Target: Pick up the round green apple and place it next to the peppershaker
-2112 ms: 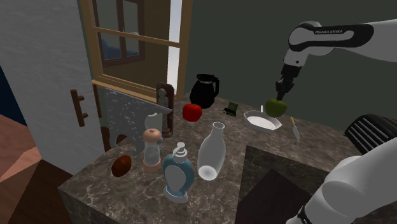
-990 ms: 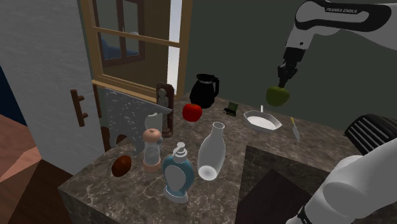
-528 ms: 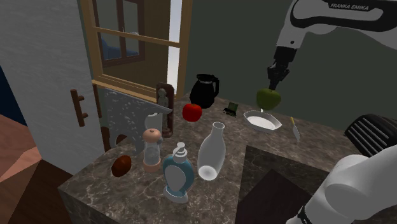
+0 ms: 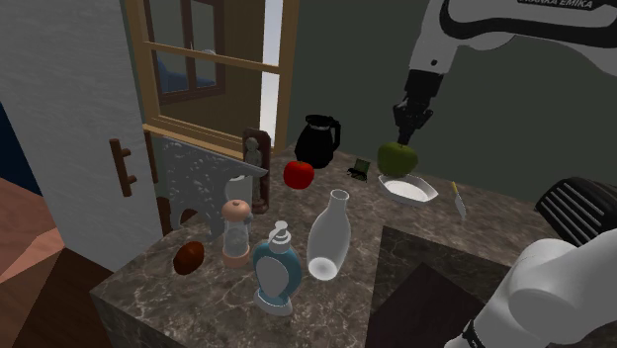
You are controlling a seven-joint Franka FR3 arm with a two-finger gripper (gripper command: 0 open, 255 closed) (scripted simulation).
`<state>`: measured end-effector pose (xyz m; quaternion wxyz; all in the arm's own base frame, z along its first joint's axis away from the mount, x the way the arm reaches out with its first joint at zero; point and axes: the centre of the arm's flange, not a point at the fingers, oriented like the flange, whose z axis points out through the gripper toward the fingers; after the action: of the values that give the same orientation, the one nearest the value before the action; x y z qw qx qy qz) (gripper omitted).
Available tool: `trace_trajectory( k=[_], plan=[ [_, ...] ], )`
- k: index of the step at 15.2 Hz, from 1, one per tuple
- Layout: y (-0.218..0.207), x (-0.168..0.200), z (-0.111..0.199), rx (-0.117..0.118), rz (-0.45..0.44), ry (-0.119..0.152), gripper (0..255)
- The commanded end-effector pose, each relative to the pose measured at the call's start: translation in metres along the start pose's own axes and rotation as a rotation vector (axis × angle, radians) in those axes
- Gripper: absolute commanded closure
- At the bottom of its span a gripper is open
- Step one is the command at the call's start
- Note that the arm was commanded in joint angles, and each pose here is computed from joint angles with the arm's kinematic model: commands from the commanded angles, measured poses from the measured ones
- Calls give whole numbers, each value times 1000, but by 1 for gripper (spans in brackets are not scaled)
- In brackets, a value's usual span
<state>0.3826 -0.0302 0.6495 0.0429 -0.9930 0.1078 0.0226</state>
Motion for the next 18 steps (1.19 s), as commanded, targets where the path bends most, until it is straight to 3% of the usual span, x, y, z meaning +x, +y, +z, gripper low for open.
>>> trace_trajectory(
  k=[1,18],
  plan=[
    [-28,-3,2,1,1,0,255],
    [-249,-35,22,1,1,0,255]
  ],
)
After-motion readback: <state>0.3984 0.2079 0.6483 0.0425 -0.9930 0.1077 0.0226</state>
